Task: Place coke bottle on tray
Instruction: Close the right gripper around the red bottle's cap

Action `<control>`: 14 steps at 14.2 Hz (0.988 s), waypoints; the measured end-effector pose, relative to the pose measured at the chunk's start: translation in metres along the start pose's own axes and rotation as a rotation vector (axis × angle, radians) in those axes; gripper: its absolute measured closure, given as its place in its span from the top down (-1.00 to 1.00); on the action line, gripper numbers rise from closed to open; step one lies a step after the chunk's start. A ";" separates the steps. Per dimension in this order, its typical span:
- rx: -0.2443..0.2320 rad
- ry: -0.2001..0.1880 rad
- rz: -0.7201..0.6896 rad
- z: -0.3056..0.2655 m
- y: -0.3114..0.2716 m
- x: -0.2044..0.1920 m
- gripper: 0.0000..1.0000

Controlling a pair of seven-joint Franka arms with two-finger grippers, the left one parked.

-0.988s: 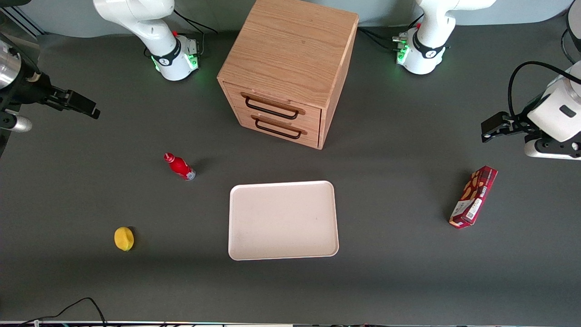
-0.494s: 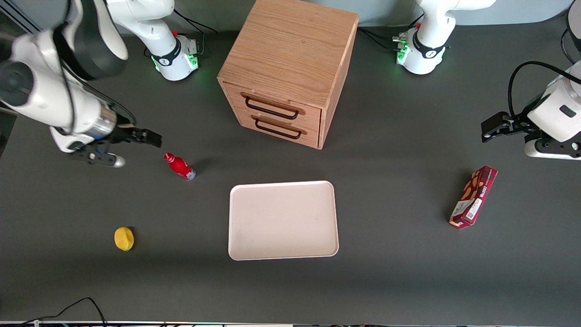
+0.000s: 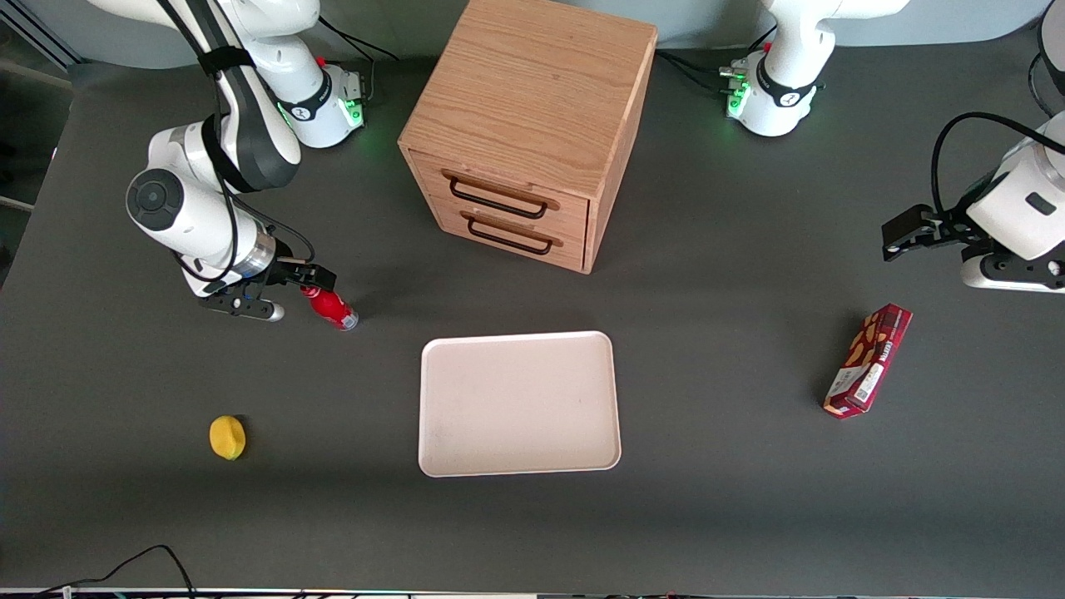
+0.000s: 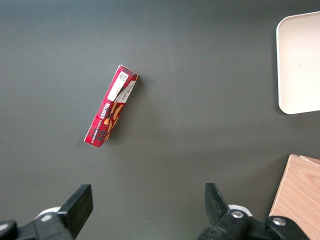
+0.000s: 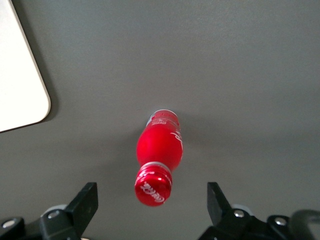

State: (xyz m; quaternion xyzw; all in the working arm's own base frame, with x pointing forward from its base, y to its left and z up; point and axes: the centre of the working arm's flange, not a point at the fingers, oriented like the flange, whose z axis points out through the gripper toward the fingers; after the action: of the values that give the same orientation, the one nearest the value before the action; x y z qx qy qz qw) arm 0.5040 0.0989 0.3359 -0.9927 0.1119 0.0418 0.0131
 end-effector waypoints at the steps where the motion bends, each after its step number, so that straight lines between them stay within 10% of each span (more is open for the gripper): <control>1: -0.006 0.006 -0.005 0.004 0.001 -0.001 0.71; 6: -0.020 0.033 -0.024 0.009 0.002 -0.002 -0.37; 14: -0.040 0.002 -0.029 -0.034 -0.004 0.008 -0.37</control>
State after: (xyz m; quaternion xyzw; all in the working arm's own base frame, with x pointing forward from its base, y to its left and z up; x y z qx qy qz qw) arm 0.5158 0.0999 0.3693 -0.9944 0.0966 0.0427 -0.0060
